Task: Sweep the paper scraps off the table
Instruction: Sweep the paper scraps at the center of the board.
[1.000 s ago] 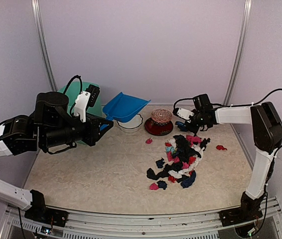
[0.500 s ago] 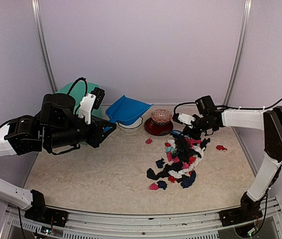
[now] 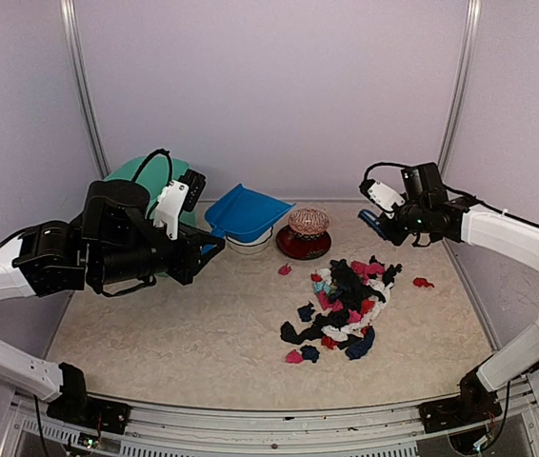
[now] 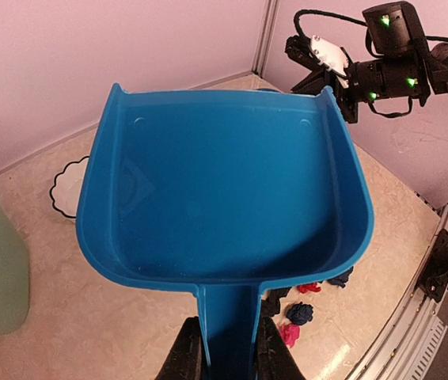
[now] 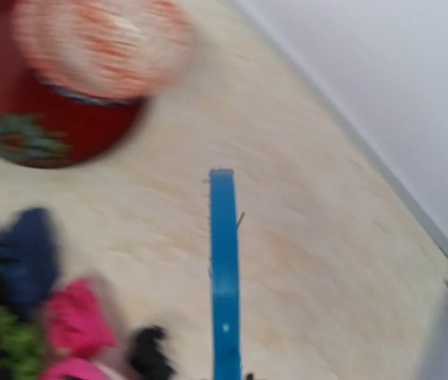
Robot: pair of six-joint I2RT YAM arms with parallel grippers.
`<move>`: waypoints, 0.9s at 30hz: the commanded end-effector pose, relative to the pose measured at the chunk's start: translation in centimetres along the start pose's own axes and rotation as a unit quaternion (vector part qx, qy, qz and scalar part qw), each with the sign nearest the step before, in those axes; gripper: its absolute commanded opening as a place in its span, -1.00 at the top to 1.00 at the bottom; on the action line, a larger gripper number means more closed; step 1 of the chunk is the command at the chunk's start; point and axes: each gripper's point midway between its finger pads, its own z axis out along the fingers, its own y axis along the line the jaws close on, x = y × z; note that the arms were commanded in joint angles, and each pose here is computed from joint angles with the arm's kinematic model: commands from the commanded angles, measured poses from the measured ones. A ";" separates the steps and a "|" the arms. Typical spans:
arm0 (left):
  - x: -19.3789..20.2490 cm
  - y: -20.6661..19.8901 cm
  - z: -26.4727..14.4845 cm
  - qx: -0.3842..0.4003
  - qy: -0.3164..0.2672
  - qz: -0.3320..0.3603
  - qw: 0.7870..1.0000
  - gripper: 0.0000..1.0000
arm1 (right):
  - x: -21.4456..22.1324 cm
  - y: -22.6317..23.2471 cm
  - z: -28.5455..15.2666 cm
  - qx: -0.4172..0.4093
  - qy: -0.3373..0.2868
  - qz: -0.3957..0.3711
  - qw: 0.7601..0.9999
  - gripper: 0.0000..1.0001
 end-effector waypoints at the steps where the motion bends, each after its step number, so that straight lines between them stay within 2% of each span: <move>1: -1.0 -0.1 0.2 0.000 -0.016 0.007 1.000 1.00 | 2.6 -3.9 -1.6 0.125 0.046 0.067 0.989 1.00; 4: -1.0 -0.1 0.4 0.000 -0.015 0.010 1.000 1.00 | 5.6 -5.6 -2.0 0.184 0.086 0.130 0.970 1.00; 7: -1.0 -0.1 0.4 -0.001 -0.016 0.012 1.000 1.00 | 9.8 -7.0 -2.5 0.239 0.151 0.214 0.935 1.00; 12: -1.0 -0.2 0.4 0.003 -0.015 0.011 1.000 1.00 | 14.4 -7.2 -2.5 0.273 0.212 0.265 0.900 1.00; 19: -0.7 0.1 -0.1 0.003 -0.016 0.002 1.000 1.00 | 18.6 -5.3 -1.2 0.255 0.283 0.262 0.887 1.00; 27: -0.5 0.1 -0.2 0.005 -0.016 -0.002 1.000 1.00 | 19.3 -0.9 1.8 0.156 0.285 0.306 0.895 1.00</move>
